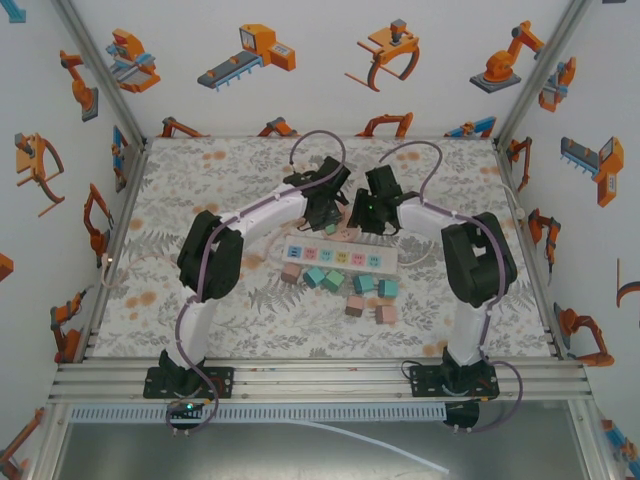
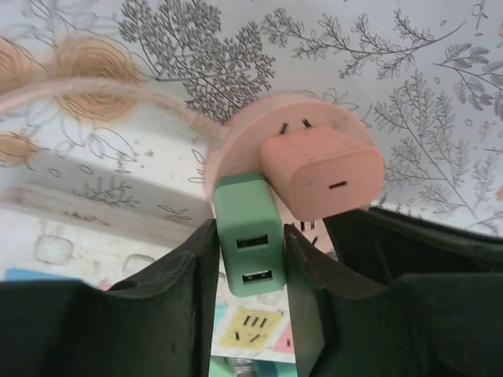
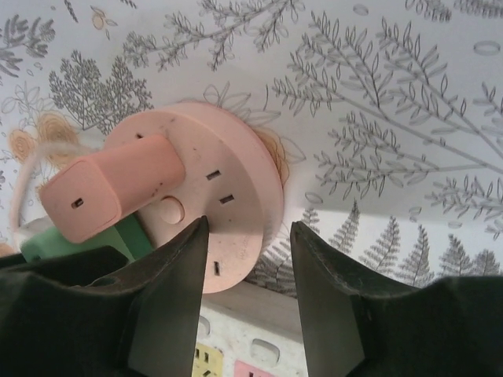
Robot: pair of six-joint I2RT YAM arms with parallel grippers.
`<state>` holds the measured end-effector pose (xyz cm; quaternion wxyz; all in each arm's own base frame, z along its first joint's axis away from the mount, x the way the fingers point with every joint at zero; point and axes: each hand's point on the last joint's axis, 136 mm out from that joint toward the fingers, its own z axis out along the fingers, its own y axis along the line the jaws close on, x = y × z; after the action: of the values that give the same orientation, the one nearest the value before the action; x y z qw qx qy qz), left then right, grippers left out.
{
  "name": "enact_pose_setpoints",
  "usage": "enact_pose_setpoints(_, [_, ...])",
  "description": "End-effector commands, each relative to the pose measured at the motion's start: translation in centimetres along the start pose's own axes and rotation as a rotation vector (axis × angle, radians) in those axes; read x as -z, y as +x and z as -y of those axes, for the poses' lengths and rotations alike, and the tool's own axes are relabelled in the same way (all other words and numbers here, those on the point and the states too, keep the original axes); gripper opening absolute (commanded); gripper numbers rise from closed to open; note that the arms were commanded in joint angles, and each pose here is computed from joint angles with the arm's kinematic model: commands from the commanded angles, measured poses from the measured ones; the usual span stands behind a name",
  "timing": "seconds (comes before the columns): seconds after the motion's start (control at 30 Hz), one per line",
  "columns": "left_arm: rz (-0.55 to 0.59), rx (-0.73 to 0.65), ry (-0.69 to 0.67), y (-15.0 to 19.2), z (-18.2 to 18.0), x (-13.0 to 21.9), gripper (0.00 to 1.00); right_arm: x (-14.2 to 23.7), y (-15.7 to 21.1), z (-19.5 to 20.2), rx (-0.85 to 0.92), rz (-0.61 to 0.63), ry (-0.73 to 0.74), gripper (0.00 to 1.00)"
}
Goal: Pull the plug off the socket
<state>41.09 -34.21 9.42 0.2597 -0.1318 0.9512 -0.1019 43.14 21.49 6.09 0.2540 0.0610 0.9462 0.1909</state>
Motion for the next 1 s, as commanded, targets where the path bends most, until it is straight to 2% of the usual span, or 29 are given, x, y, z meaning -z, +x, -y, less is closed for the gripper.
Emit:
enact_pose_setpoints(0.0, [-0.004,-0.187,-0.088,-0.6,-1.8,0.1,0.31,0.8,1.1,1.7,-0.06,0.018,0.088,0.46])
enact_pose_setpoints(0.17, [-0.088,-0.284,-0.048,-0.1,-1.2,-0.6,0.28,1.3,0.2,0.0,-0.067,0.029,0.026,0.47])
enact_pose_setpoints(0.3, [-0.114,-0.318,-0.031,0.3,-0.9,-0.7,0.25,-0.4,0.4,-0.4,-0.071,-0.012,0.013,0.49])
enact_pose_setpoints(0.53, [-0.136,-0.359,0.055,0.4,0.7,-0.1,0.15,-3.0,2.3,-2.3,-0.149,-0.083,-0.143,0.49])
enact_pose_setpoints(0.63, [-0.158,-0.357,0.125,0.4,2.0,0.6,0.12,-3.8,3.2,-1.0,-0.161,-0.108,-0.085,0.48])
enact_pose_setpoints(0.8, [-0.126,-0.382,0.2,-1.2,4.0,2.6,0.1,-3.6,4.4,2.4,-0.149,-0.127,0.088,0.36])
enact_pose_setpoints(0.97, [-0.1,-0.341,0.298,-3.1,5.8,4.5,0.1,-3.4,5.6,3.8,-0.147,-0.144,0.144,0.28])
